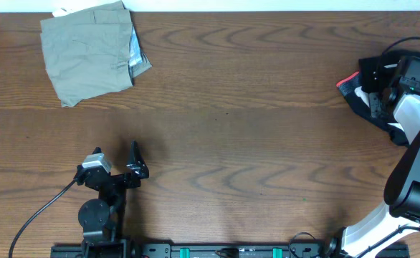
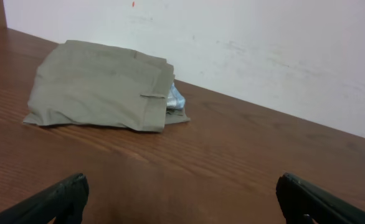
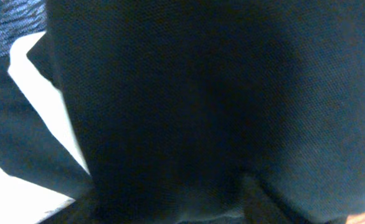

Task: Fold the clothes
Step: 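Reach the right gripper to the black garment pile and grasp it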

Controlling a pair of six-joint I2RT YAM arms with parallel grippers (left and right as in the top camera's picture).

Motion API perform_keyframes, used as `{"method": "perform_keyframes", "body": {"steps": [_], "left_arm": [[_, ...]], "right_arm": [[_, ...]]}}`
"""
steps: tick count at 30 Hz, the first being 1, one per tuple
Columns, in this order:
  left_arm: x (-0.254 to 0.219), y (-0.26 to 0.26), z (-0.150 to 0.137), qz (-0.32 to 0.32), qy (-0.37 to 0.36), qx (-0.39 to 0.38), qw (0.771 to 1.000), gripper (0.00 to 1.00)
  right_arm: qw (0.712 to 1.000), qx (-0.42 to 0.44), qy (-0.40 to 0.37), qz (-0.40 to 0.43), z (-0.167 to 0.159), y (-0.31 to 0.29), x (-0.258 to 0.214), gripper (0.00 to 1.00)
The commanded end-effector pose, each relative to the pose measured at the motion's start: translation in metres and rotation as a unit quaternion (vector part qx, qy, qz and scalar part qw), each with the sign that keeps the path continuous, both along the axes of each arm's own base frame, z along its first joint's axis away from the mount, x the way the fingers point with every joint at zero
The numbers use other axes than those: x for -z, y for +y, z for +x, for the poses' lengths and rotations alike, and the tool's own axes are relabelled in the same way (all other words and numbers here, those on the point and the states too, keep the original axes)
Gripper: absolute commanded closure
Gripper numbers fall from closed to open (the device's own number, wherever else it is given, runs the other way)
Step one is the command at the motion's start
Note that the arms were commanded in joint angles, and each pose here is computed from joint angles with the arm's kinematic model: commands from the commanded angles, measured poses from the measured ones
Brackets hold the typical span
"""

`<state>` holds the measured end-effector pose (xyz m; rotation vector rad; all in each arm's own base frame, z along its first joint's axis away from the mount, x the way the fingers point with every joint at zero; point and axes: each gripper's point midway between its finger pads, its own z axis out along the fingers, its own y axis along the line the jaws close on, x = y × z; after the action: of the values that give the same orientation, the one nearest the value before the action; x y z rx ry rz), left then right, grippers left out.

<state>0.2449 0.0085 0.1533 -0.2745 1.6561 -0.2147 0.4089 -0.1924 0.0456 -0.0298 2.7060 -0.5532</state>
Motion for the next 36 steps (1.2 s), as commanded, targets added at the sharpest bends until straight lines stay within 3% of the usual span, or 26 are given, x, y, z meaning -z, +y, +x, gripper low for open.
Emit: {"method": "perform_keyframes", "body": {"steps": [1,4,7,10,26,36], "left_arm": [[0.016,-0.001,-0.001,-0.001,0.025,0.005,1.000,0.02],[0.016,-0.001,-0.001,-0.001,0.025,0.005,1.000,0.02],[0.016,-0.001,-0.001,-0.001,0.025,0.005,1.000,0.02],[0.016,-0.001,-0.001,-0.001,0.025,0.005,1.000,0.02],[0.016,-0.001,-0.001,-0.001,0.025,0.005,1.000,0.02],[0.016,-0.001,-0.001,-0.001,0.025,0.005,1.000,0.02]], "right_arm": [[1.000,-0.003,-0.005,-0.010,0.007,0.002,-0.006,0.62],[1.000,0.001,-0.008,-0.008,0.007,0.002,-0.007,0.68],[1.000,0.007,-0.019,-0.007,0.009,0.003,-0.014,0.88],[0.999,0.002,-0.038,-0.013,0.013,0.008,-0.030,0.98],[0.984,-0.009,-0.176,-0.001,0.026,0.065,-0.136,0.99],[0.960,-0.083,-0.263,0.058,0.026,0.146,-0.200,0.99]]}}
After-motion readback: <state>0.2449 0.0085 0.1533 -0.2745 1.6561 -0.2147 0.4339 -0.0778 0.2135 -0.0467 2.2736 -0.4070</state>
